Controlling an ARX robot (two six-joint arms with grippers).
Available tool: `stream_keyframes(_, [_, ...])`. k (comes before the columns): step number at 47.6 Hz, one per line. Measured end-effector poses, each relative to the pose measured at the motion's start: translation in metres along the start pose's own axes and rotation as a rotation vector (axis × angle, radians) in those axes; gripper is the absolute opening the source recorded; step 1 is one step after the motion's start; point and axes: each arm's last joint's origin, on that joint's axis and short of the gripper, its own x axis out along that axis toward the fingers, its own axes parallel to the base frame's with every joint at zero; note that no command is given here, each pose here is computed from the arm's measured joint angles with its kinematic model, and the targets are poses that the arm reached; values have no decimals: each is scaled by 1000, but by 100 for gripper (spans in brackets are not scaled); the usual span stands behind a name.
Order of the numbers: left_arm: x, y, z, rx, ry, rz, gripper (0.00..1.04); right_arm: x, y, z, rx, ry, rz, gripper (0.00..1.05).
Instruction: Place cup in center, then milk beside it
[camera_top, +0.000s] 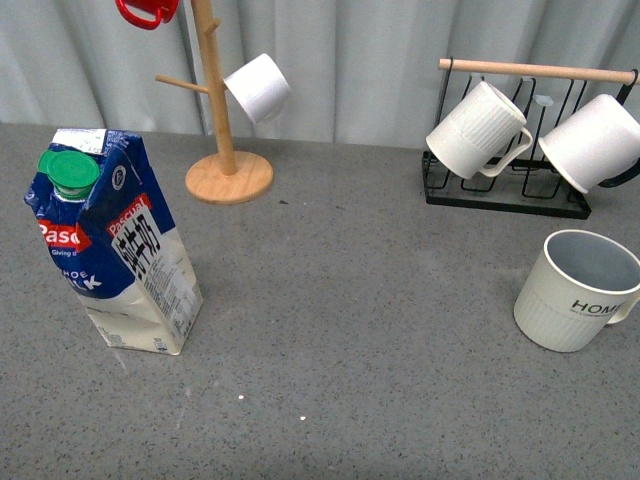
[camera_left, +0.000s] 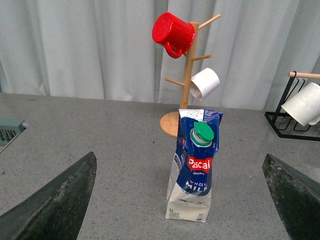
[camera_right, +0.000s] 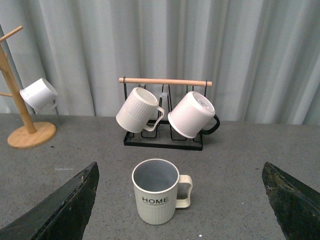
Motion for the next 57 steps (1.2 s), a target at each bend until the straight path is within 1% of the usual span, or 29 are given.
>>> stream_keyframes(57, [0, 0, 0, 0, 0, 0, 98, 0, 0, 0, 0, 0, 0, 95])
